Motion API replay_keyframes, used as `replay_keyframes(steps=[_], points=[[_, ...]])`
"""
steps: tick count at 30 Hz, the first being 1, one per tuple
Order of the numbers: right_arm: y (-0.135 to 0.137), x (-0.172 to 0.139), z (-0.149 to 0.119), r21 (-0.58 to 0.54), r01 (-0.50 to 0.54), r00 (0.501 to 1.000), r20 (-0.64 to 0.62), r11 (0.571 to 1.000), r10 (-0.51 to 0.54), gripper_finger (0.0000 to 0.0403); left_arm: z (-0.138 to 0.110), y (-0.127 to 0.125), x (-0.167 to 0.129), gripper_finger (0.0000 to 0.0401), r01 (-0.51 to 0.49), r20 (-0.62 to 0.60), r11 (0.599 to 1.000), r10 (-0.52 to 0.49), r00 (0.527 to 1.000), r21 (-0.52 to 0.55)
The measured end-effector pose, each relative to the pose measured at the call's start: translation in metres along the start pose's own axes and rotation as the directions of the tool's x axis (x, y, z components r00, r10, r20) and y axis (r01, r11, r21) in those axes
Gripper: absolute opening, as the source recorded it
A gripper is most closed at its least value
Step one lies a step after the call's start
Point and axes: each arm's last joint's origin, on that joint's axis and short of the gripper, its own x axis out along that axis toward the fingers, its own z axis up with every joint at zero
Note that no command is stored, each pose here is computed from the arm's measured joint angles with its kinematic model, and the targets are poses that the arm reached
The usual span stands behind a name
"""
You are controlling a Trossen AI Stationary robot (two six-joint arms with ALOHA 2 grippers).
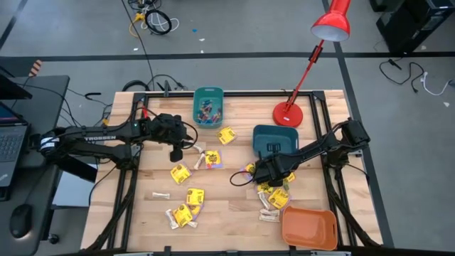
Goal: Sort candy
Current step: Put the blue candy into the green bin
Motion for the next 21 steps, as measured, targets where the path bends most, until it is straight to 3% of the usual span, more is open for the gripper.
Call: replay_keyframes(steps=[3, 8, 17, 21], points=[[0.007, -0.006, 0.005, -0.006, -0.069, 0.997, 0.021, 0.998, 0.069, 0.0000, 0.000, 0.000, 0.000, 0.0094, 0.000, 0.000, 1.000, 0.000, 1.000, 0.000], [0.014, -0.020, 0.013, -0.019, -0.086, 0.994, 0.071, 0.996, 0.087, 0.0000, 0.000, 0.000, 0.000, 0.0094, 0.000, 0.000, 1.000, 0.000, 1.000, 0.000], [0.010, -0.028, 0.013, -0.026, -0.017, 0.999, 0.049, 1.000, 0.018, 0.0001, 0.000, 0.000, 0.000, 0.0094, 0.000, 0.001, 1.000, 0.000, 1.000, -0.004], [0.009, -0.028, 0.016, -0.155, -0.020, 0.997, 0.067, 0.988, 0.030, 0.0014, 0.000, 0.000, 0.000, 0.0094, 0.000, 0.001, 1.000, 0.000, 1.000, -0.004]])
